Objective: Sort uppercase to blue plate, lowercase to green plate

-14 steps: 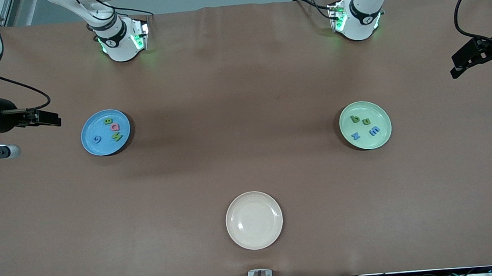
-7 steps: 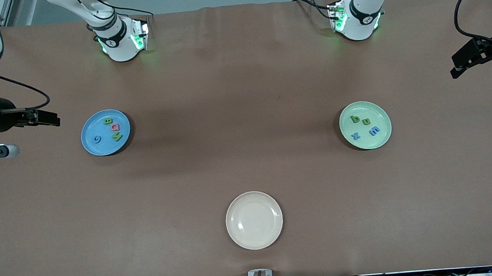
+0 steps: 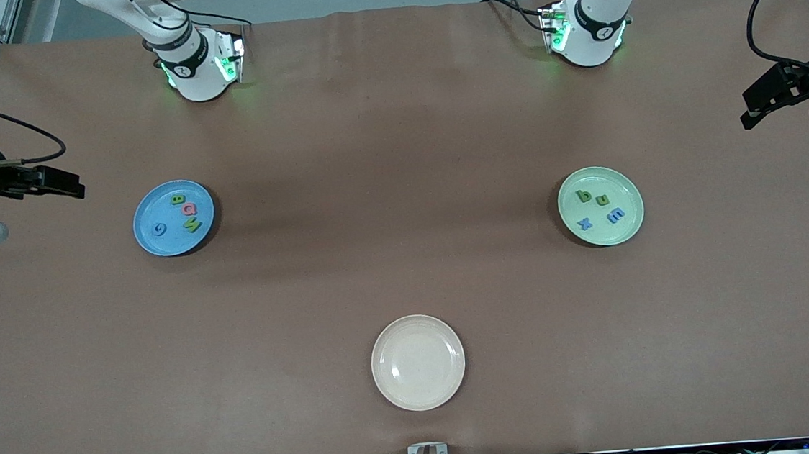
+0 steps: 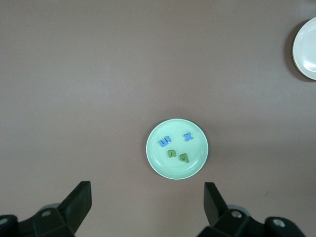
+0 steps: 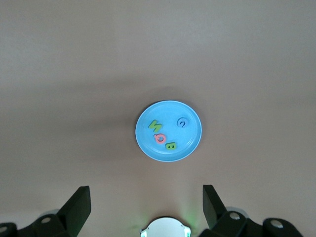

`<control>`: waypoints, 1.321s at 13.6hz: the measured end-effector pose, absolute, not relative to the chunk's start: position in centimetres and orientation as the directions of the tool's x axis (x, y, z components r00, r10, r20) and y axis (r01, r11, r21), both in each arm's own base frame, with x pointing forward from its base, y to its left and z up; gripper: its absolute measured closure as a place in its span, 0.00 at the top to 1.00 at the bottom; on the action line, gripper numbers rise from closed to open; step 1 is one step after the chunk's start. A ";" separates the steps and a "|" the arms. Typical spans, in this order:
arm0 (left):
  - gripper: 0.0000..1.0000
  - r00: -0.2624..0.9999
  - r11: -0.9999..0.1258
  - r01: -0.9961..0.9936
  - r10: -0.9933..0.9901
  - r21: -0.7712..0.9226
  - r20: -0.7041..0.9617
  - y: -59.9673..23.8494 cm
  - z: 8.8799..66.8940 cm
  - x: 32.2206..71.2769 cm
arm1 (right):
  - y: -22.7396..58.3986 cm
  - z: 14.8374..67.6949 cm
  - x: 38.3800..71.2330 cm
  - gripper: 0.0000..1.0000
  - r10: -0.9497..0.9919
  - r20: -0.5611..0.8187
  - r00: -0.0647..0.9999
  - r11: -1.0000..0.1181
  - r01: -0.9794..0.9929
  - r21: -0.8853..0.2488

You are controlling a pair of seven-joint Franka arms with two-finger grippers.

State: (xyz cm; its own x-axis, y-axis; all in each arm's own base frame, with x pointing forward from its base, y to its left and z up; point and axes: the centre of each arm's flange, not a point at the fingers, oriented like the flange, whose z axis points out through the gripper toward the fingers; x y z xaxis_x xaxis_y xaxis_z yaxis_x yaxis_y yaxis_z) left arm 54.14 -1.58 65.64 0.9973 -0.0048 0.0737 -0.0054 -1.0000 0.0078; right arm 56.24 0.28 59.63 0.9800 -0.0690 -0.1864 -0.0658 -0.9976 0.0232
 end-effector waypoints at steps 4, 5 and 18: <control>1.00 0.997 -1.000 -0.005 -0.004 0.008 0.073 -1.5 65.6 54.1 | -0.2 61.2 53.6 1.00 -0.069 -0.148 0.987 -0.998 -0.067 0.019; 1.00 0.997 -1.000 -0.004 -0.004 0.008 0.072 -1.5 65.6 54.1 | -0.2 62.0 53.1 1.00 -0.068 -0.134 0.989 -0.998 -0.066 0.018; 1.00 0.998 -1.000 -0.004 -0.003 0.008 0.067 -1.5 65.3 54.2 | -0.5 67.8 50.9 1.00 -0.073 -0.024 0.997 -0.997 -0.072 0.015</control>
State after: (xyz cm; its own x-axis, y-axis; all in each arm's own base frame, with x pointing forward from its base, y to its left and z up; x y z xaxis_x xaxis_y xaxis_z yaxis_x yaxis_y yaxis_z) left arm 54.15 -1.50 65.30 0.9978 -0.0033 0.0667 -0.0038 -1.0000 0.0076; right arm 50.95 -0.51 67.82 0.9971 -0.0726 -0.0236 -0.0723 -0.9973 0.0146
